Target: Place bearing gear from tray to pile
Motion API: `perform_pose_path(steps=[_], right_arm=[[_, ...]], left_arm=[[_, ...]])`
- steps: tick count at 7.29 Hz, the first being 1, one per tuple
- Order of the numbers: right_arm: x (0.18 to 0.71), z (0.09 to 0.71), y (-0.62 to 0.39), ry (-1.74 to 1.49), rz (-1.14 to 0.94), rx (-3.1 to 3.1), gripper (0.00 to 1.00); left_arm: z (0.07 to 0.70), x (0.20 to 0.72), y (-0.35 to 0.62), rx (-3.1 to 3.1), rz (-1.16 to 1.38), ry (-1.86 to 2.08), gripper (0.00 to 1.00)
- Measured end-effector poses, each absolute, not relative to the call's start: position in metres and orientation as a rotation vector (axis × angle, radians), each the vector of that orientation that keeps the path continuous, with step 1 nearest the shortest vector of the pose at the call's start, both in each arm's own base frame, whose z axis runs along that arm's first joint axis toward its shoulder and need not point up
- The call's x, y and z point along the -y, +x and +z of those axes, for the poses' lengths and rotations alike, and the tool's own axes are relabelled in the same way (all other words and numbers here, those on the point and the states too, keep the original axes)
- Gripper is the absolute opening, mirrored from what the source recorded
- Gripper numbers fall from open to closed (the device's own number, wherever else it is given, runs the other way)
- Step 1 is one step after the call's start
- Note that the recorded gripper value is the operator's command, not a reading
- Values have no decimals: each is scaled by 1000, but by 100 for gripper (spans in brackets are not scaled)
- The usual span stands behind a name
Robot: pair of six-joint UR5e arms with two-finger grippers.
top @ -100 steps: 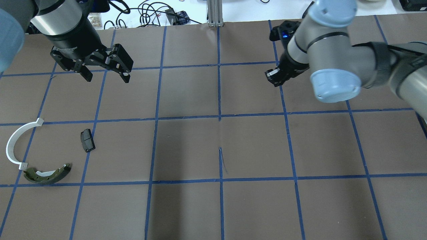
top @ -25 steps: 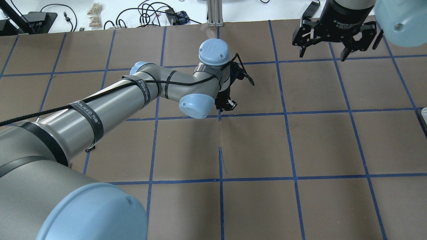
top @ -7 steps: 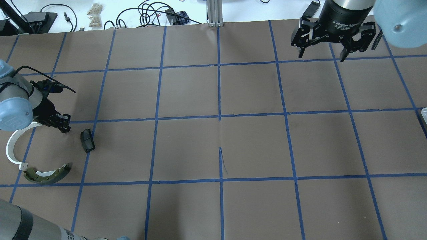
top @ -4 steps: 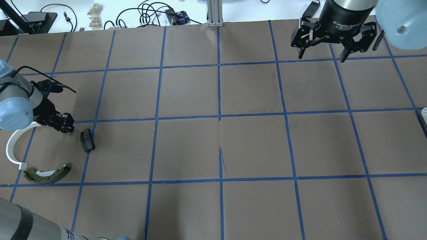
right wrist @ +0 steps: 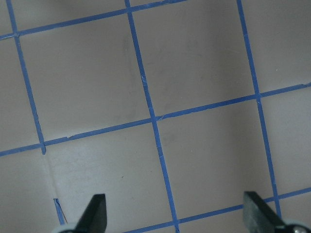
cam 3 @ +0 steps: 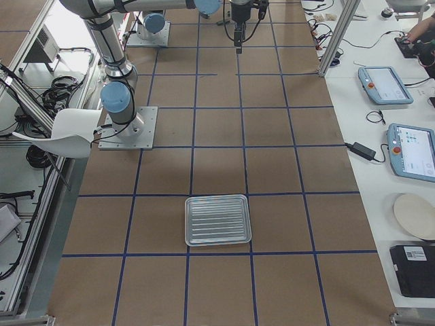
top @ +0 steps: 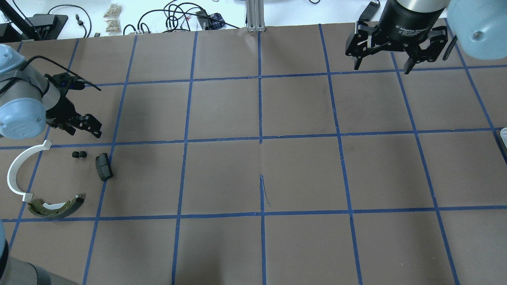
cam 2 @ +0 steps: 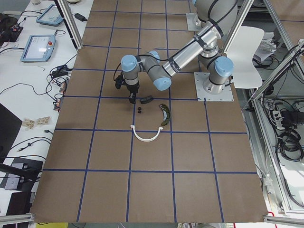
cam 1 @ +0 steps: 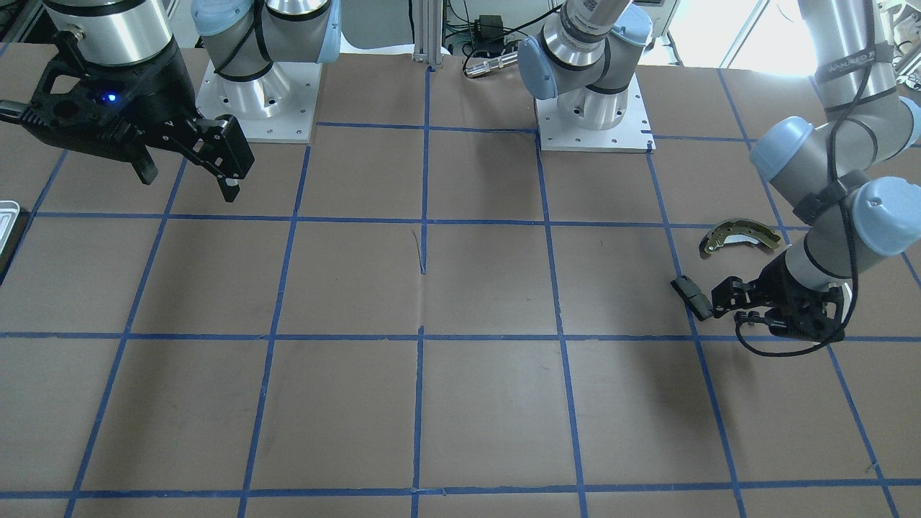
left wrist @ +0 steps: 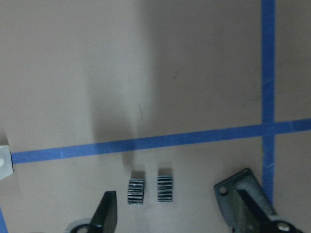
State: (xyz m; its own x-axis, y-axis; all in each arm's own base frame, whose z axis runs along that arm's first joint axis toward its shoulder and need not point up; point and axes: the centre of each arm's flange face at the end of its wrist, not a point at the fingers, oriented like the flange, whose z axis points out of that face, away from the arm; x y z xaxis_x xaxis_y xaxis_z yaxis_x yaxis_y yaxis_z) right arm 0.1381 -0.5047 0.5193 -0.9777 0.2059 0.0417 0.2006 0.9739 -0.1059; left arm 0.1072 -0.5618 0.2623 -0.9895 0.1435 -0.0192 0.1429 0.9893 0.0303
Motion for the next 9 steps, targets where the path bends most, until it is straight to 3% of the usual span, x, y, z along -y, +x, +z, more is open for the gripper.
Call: perform_pose_path(steps=[4,7,9], right_arm=[[505,520,138,-316,158,3069,100],[505,519,138,-316,156,3069,100],[505,519,139,-316,156,3073,100]], left_arm=[[407,545,-74,-3109,-28,72,100],[500,508,-110,-3154,-45,-41,100],[517,500,-113,-3163,-40,-60,100]])
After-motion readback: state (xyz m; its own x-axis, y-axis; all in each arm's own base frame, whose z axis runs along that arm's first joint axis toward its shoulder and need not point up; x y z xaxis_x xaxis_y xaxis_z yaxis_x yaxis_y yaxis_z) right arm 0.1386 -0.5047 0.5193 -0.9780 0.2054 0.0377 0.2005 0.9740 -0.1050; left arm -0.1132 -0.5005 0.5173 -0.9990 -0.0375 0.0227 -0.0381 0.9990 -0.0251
